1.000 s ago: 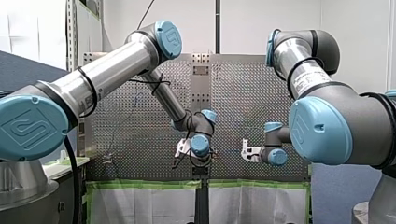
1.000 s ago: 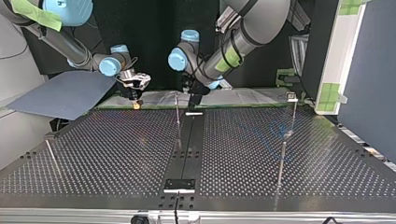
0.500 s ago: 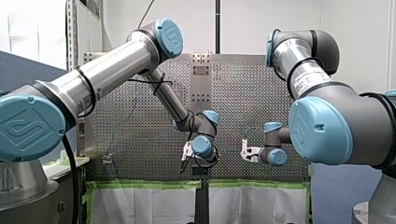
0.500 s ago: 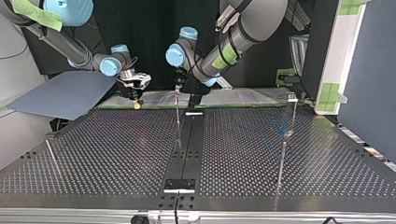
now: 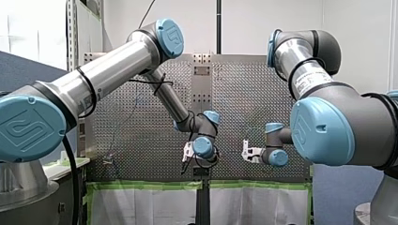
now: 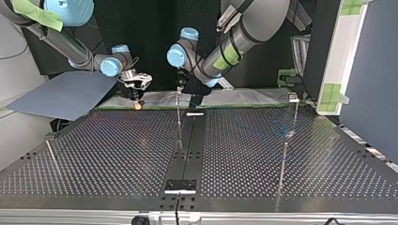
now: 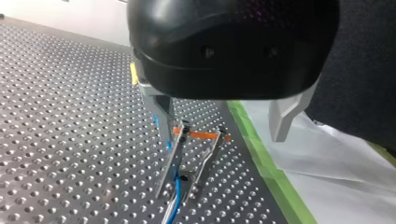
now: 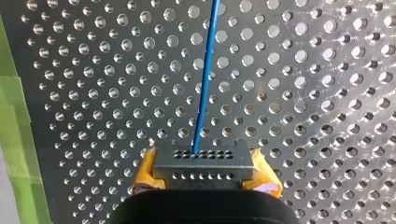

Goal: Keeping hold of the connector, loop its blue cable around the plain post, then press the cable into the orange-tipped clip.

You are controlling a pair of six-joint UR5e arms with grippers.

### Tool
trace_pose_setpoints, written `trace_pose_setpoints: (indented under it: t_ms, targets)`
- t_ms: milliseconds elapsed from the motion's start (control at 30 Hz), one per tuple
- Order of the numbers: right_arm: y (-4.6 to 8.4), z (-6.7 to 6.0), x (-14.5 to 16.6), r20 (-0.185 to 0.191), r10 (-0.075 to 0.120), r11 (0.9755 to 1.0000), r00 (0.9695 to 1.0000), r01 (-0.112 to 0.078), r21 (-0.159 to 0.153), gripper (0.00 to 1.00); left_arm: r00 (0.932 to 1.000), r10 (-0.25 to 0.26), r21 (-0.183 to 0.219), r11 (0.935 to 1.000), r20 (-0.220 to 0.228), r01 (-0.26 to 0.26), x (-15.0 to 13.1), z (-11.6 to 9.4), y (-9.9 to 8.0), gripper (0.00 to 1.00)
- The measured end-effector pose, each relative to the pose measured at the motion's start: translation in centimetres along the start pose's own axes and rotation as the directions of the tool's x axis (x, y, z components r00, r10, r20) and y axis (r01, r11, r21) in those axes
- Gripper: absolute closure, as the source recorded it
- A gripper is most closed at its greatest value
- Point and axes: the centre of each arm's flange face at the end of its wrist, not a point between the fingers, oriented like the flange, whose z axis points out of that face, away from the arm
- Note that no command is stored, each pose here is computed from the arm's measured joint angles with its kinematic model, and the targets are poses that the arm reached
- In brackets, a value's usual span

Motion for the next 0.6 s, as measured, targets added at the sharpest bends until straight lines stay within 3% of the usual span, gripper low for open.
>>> trace_pose_setpoints:
  t_ms: [600]
  targets:
    - [-0.3, 0.0, -0.1, 0.006, 0.001, 1.0, 1.0, -0.001, 0.004, 1.0, 0.9984, -0.047, 0.003, 0.9989, 0.031, 0.047, -1.6, -0.1, 0.0, 0.0]
